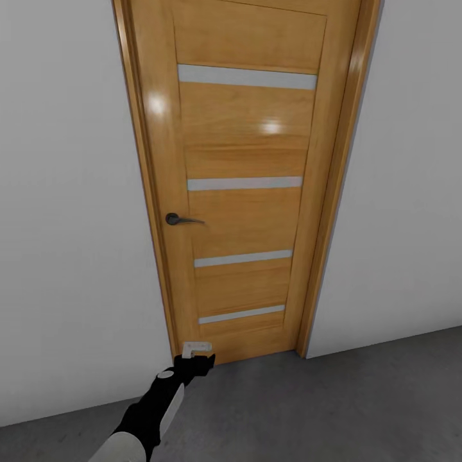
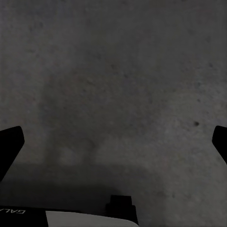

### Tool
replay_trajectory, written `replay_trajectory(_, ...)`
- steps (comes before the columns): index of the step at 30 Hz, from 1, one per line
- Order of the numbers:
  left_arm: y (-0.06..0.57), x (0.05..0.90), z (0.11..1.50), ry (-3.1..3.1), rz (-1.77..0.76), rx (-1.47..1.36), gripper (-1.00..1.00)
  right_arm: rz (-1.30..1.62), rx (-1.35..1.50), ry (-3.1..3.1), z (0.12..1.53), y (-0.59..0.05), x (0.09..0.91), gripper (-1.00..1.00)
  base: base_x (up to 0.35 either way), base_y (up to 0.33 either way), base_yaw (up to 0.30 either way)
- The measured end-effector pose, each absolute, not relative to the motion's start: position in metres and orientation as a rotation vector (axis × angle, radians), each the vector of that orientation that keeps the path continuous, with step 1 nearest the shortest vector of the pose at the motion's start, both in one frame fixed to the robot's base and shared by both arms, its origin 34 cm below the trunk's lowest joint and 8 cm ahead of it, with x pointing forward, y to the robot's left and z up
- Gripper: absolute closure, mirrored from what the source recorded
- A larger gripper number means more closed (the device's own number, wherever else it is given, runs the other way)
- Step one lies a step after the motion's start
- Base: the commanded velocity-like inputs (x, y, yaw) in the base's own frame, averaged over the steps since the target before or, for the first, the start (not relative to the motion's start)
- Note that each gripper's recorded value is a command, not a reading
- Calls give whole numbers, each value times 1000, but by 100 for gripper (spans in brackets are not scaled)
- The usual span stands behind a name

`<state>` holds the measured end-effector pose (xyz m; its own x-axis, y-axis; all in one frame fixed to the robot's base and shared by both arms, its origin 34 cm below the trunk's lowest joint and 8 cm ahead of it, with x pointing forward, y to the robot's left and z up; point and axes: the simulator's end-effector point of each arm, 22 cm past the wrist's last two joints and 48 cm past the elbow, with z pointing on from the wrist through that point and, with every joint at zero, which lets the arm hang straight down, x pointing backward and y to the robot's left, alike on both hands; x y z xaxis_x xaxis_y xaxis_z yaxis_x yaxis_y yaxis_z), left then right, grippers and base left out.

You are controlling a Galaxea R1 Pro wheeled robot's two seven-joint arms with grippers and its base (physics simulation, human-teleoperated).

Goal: Move the two storage containers from the living room to the garage. In the garage, place one container on the floor and stack the other container on top of it (either order is fine).

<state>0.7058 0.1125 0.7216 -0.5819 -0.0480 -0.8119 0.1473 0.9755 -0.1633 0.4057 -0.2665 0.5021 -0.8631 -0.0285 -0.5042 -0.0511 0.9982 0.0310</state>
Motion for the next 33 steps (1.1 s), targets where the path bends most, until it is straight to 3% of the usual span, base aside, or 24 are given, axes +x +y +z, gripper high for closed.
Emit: replay_trajectory(33, 172, 702, 696, 2111, -162, 52, -100, 60, -53, 2658, 491, -267, 386, -100, 0, 0, 0)
